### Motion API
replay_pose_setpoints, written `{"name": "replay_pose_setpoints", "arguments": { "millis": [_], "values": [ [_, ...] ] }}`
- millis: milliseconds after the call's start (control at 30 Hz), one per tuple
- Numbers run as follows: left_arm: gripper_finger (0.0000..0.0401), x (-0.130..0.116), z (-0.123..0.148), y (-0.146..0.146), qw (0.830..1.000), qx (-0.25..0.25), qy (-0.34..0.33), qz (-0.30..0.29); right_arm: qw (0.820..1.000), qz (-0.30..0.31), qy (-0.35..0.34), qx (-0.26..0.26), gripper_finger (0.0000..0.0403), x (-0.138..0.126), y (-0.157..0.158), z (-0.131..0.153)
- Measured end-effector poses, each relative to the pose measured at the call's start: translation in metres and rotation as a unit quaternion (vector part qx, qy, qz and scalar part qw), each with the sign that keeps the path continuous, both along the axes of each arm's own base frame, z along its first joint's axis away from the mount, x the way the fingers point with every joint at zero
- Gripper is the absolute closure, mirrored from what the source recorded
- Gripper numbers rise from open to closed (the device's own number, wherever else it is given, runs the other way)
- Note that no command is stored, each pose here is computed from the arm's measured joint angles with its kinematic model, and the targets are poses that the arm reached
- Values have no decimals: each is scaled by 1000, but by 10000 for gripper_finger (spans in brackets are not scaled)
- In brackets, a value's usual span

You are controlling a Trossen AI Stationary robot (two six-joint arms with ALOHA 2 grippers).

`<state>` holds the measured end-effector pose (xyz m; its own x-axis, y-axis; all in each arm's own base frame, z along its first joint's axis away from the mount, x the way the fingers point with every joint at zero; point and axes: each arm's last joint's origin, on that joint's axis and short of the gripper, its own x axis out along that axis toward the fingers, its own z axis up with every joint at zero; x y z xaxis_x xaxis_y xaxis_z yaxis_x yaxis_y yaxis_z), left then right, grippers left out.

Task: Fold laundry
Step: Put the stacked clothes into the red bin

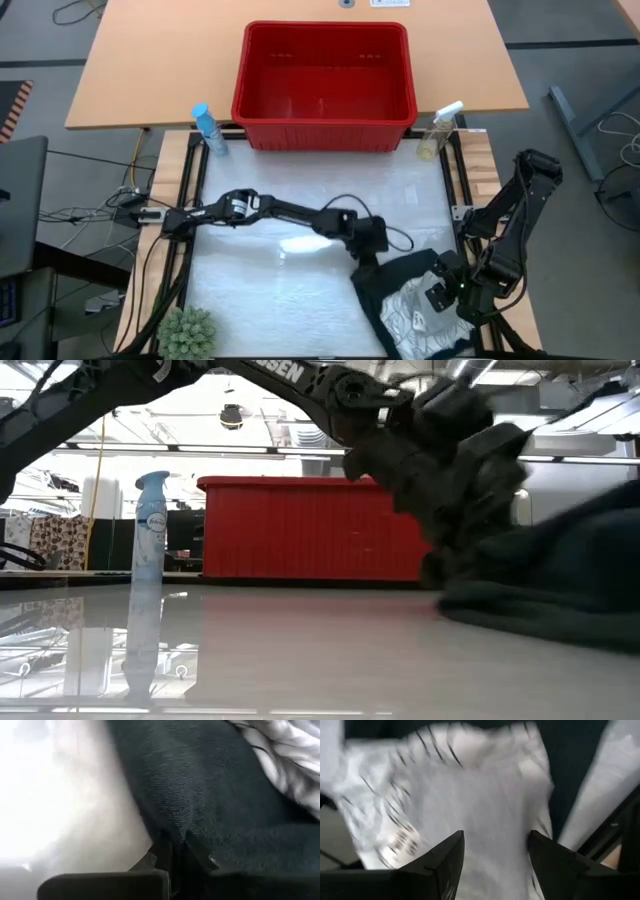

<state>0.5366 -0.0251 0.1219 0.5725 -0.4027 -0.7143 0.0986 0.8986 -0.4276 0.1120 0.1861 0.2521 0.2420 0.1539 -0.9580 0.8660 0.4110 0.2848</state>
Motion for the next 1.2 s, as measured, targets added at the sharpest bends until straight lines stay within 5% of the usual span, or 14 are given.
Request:
{"name": "replay_pose_setpoints", "arguments": {
  "millis": [300,500,767,1200],
  "values": [
    [399,-24,-8,99,989,-69,116,68,991,-91,61,-82,159,9,-29,-4],
    [399,-53,-13,158,962,-164,191,103,977,-153,93,-118,159,25,-45,-10],
    [400,-79,-8,182,939,-204,254,115,971,-219,55,-79,159,52,-39,-22],
    [397,-111,-7,183,881,-214,399,139,976,-217,-9,-16,159,71,-1,-42]
  ]
}}
